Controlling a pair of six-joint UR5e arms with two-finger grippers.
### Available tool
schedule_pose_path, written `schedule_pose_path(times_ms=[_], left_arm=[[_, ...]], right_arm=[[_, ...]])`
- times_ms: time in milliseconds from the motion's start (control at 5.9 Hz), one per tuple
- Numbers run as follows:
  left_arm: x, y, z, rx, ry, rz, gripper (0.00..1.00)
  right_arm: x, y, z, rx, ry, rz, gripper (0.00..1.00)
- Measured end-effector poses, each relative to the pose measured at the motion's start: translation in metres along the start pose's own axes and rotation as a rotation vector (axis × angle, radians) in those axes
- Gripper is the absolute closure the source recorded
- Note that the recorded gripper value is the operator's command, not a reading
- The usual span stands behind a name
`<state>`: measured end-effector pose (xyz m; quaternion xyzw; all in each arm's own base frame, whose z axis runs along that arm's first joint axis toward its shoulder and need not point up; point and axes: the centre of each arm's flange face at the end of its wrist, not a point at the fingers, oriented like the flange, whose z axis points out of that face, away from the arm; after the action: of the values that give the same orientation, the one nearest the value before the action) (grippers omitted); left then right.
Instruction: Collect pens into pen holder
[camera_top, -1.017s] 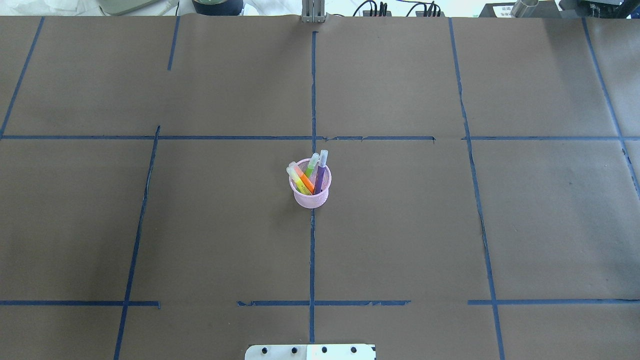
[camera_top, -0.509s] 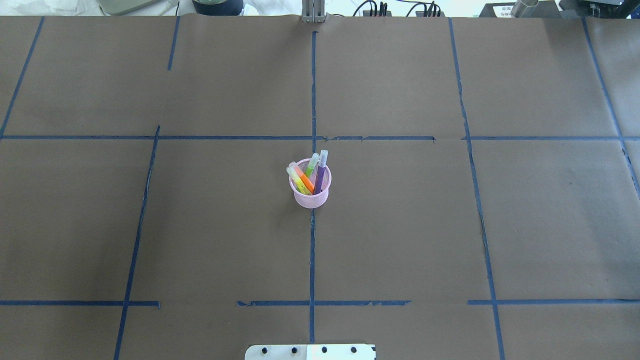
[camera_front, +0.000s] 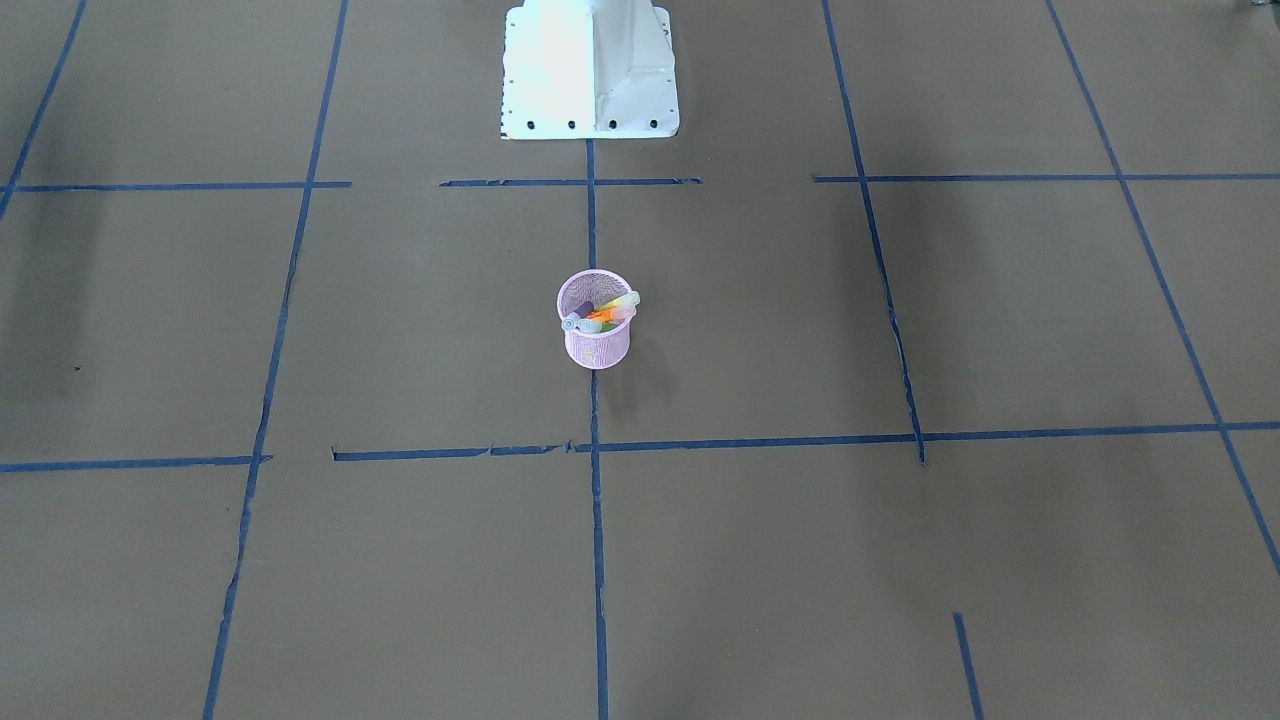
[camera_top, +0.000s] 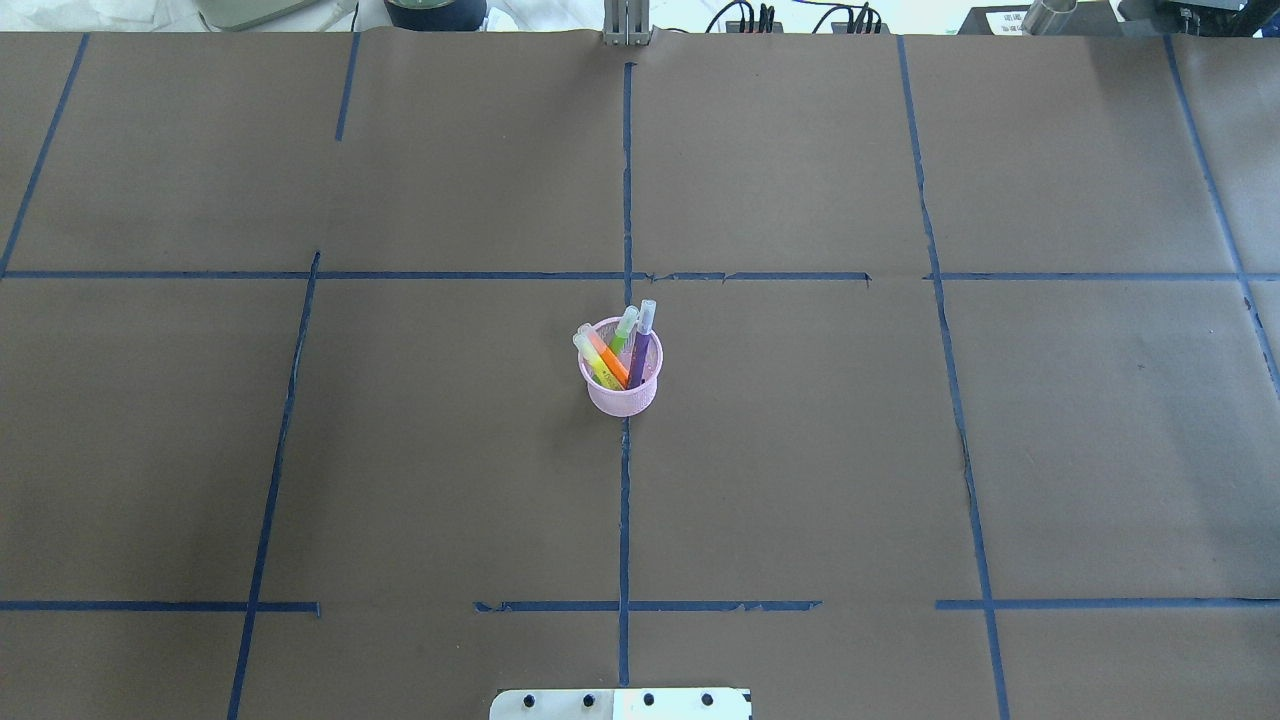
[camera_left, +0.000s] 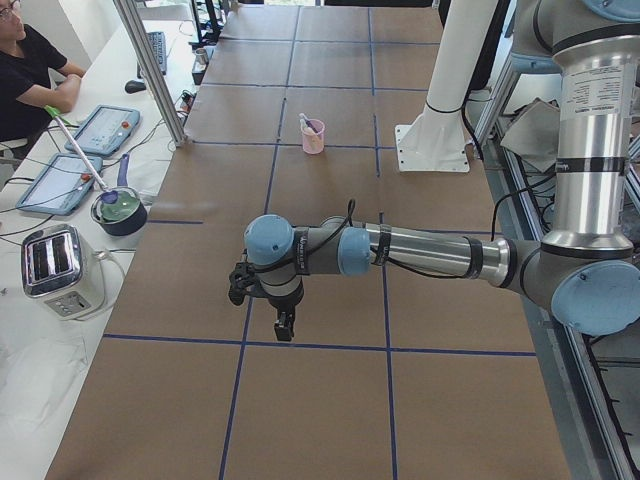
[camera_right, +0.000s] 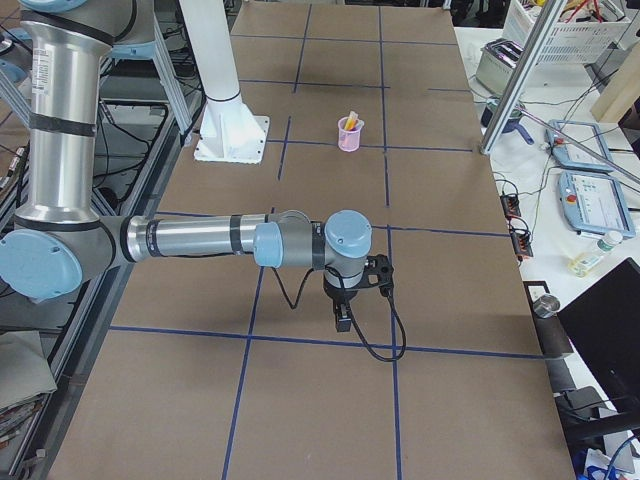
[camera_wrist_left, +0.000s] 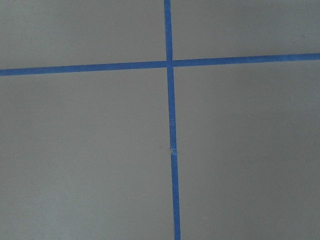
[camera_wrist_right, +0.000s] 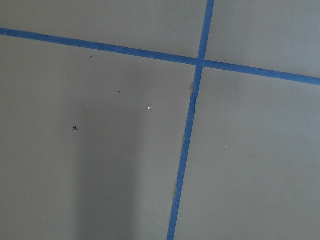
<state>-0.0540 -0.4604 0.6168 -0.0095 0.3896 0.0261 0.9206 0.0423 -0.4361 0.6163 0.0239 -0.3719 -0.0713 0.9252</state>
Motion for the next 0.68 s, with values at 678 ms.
schedule_pose_path(times_ms=[678], left_arm=[[-0.007, 0.0076, 0.0067, -0.019, -0.033, -0.013, 0.0]], right_arm=[[0.0001, -0.0012, 0.0004, 0.0, -0.003, 0.002, 0.0]])
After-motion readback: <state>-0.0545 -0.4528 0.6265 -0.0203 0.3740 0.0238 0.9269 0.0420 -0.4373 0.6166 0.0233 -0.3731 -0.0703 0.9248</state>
